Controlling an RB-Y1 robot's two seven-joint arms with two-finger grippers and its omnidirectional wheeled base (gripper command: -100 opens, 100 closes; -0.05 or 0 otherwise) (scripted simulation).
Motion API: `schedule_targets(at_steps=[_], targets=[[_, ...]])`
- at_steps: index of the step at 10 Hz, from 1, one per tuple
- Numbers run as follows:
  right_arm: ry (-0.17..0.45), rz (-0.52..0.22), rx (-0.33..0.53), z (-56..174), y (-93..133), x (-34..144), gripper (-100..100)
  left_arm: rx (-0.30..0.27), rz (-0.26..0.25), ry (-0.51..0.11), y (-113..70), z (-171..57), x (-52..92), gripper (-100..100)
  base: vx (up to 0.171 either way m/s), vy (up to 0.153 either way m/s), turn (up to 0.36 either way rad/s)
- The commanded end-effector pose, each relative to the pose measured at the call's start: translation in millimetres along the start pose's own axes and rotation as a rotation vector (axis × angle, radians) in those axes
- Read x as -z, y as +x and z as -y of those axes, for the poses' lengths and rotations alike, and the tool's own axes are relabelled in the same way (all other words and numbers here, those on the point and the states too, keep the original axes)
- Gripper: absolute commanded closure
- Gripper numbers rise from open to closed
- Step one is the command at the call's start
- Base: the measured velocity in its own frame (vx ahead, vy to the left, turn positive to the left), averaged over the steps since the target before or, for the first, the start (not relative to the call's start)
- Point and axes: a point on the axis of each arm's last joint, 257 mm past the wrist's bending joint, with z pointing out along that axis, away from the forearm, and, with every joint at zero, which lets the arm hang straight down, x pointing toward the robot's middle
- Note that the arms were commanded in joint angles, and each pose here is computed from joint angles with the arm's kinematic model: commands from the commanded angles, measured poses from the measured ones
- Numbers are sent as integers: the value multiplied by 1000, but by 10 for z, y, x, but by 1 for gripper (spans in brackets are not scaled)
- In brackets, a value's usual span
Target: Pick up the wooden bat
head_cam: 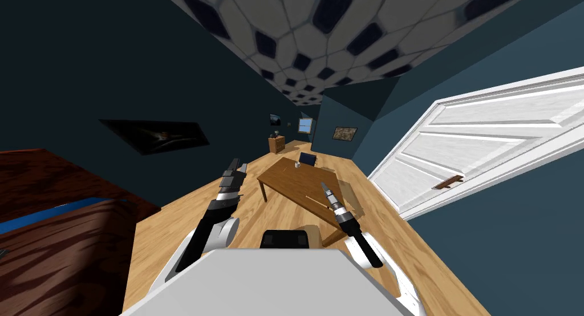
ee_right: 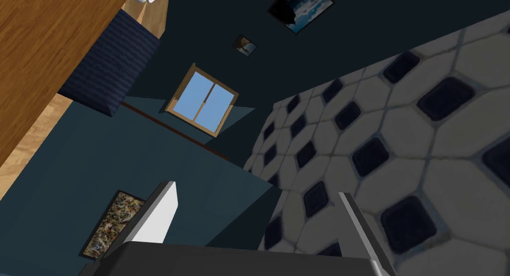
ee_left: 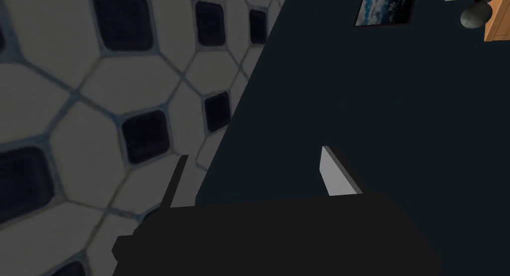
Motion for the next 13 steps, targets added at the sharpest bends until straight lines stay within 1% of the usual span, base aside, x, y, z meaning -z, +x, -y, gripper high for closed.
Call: schedule_targets(at_steps=[1, 2, 3, 4, 5, 7, 8, 9, 10, 11, 12, 13], targets=[[44, -24, 24, 216, 21, 67, -100, 0, 0, 0, 0, 0, 0, 0, 23, 90, 119], [44, -24, 24, 216, 21, 67, -100, 0, 0, 0, -1, 0, 0, 0, 11, 26, -24], [82, -70, 71, 405, 91, 135, -100, 0, 0, 0, -1, 0, 0, 0, 18, 49, 251], [100, -72, 70, 491, 100, 166, -100, 0, 0, 0, 0, 0, 0, 0, 23, 50, 119], [134, -120, 119, 667, 169, 244, -100, 0, 0, 0, -1, 0, 0, 0, 29, 75, 209], [156, -123, 119, 768, 176, 287, -100, 0, 0, 0, -1, 0, 0, 0, 22, 55, 58], [184, -173, 170, 929, 244, 372, -100, 0, 0, 0, -1, 0, 0, 0, 34, 54, 237], [203, -176, 170, 1010, 247, 413, -100, 0, 0, 0, 0, 0, 0, 0, 34, 52, 138], [210, -177, 170, 1044, 248, 430, -100, 0, 0, 0, -1, 0, 0, 0, 13, 26, -20], [228, -229, 223, 1167, 313, 508, -100, 0, 0, 0, -1, 0, 1, 0, 26, 57, 224], [258, -233, 223, 1297, 311, 582, -100, 0, 0, 0, 0, 0, 0, 0, 32, 54, 145], [262, -234, 223, 1317, 311, 594, -100, 0, 0, 0, -1, 0, 0, 0, 17, 24, -17]])
